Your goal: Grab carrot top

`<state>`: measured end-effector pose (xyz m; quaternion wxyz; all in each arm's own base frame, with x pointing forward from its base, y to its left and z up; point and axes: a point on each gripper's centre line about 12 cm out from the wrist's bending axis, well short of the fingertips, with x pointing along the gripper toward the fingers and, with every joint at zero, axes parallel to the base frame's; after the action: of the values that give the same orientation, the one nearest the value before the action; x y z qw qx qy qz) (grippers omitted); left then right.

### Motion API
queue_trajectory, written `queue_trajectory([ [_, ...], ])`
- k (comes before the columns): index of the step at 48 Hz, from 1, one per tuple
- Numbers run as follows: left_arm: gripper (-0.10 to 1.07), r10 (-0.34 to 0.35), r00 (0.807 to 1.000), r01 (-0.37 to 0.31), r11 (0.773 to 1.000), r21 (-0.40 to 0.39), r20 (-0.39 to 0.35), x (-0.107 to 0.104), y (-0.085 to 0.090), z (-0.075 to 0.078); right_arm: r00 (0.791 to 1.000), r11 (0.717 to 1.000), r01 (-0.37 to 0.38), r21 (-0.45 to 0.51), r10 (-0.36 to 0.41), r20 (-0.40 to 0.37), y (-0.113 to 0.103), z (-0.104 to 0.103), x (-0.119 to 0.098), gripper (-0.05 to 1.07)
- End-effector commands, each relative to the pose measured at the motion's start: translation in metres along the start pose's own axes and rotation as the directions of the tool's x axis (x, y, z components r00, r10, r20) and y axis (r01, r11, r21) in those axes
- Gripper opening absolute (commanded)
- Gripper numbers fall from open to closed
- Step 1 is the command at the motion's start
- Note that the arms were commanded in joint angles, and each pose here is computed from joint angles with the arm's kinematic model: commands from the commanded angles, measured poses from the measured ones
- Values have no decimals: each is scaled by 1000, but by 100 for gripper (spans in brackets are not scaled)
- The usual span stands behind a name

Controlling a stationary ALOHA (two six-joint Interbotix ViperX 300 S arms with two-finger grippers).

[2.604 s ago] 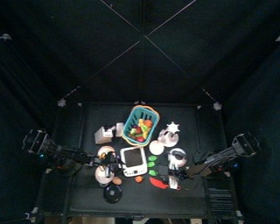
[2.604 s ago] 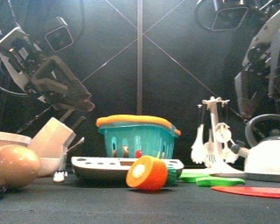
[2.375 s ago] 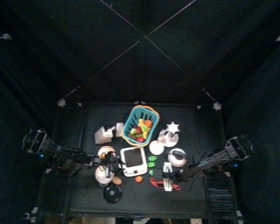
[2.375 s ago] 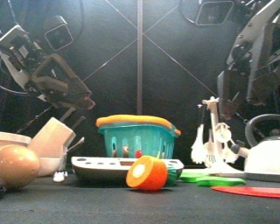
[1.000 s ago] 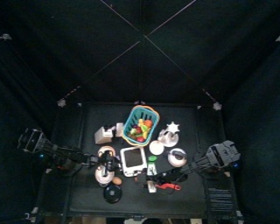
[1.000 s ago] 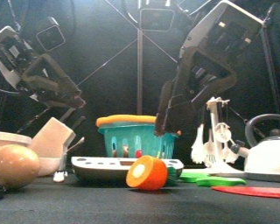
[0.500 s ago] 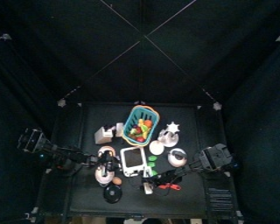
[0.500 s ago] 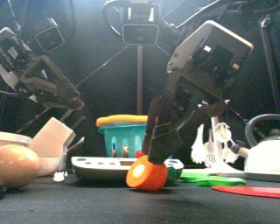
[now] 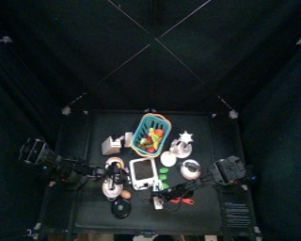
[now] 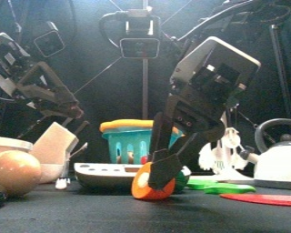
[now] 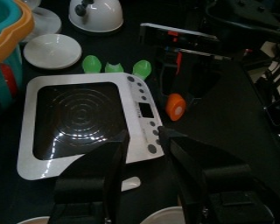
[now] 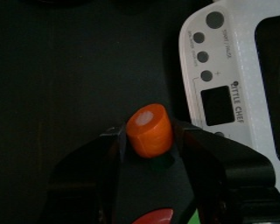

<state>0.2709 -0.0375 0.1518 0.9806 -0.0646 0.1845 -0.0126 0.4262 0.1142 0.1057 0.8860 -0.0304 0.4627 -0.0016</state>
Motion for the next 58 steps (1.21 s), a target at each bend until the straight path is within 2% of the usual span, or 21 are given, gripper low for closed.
queue_trajectory([
  [1,75,-3,1000,3,1000,-2,21,1,-1,6,999,1000,-15,19,14,34,0,11,-4,79],
  [15,75,-3,1000,3,1000,-2,19,1,-1,6,999,1000,-14,22,13,31,-2,11,0,78],
  [28,75,-6,1000,6,1000,1,24,2,-2,7,996,1000,-14,22,12,88,-8,26,-26,78],
  [35,75,-4,1000,4,1000,1,26,2,-2,8,995,998,-13,57,7,104,-16,29,-34,78],
  [58,75,-3,1000,3,1000,-3,24,2,-1,8,995,998,-15,66,8,102,-18,28,-34,78],
])
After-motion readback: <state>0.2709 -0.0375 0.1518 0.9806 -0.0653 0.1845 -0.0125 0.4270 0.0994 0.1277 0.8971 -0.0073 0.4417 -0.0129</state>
